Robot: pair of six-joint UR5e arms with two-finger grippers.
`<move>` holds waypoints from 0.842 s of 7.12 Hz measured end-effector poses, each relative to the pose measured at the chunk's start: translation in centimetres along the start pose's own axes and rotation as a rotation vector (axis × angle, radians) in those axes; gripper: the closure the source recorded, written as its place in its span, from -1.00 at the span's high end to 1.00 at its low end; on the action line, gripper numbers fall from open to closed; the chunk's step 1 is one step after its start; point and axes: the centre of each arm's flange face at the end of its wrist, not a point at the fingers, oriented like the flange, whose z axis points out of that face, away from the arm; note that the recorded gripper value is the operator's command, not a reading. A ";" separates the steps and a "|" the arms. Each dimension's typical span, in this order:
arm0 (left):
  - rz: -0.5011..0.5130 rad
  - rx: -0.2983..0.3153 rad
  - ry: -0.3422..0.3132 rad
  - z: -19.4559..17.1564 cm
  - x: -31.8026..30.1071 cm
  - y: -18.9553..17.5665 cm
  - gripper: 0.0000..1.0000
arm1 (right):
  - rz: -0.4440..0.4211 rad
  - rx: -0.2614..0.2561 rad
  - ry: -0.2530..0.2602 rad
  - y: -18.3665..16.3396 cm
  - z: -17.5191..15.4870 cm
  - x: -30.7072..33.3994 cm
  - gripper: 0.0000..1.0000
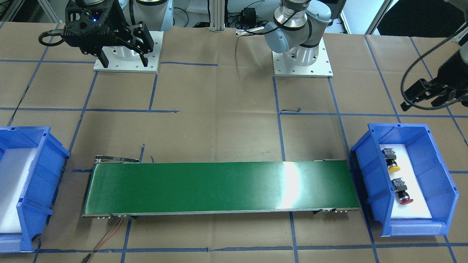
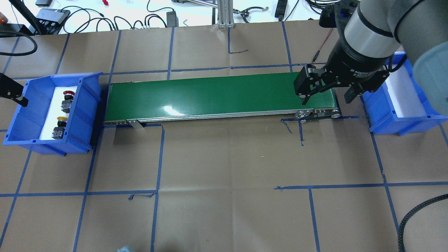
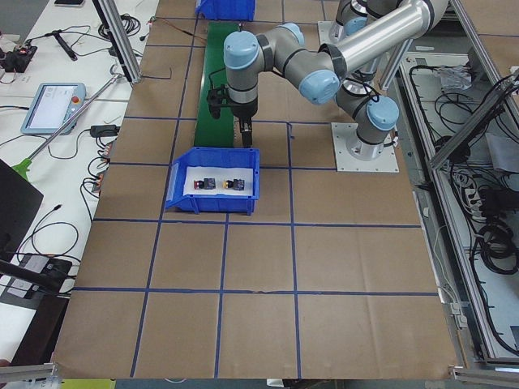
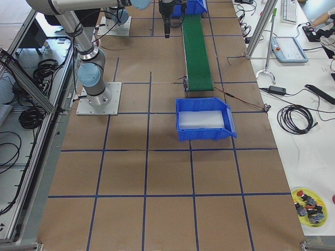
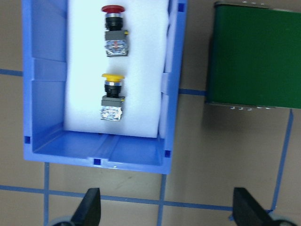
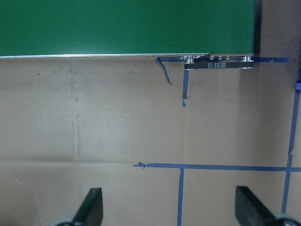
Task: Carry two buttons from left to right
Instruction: 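Move the left gripper over the blue bin holding the buttons, then lower the left gripper and grasp the yellow-capped button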
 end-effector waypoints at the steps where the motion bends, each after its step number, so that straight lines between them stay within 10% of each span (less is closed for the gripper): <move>1: -0.004 0.000 0.005 1.6 -1.5 -0.8 0.99 | 0.000 0.000 0.000 0.0 0.0 0.0 1.00; 6: 0.059 0.019 0.022 8.4 -1.1 -5.1 0.96 | 0.000 0.000 0.001 0.0 0.0 0.0 1.00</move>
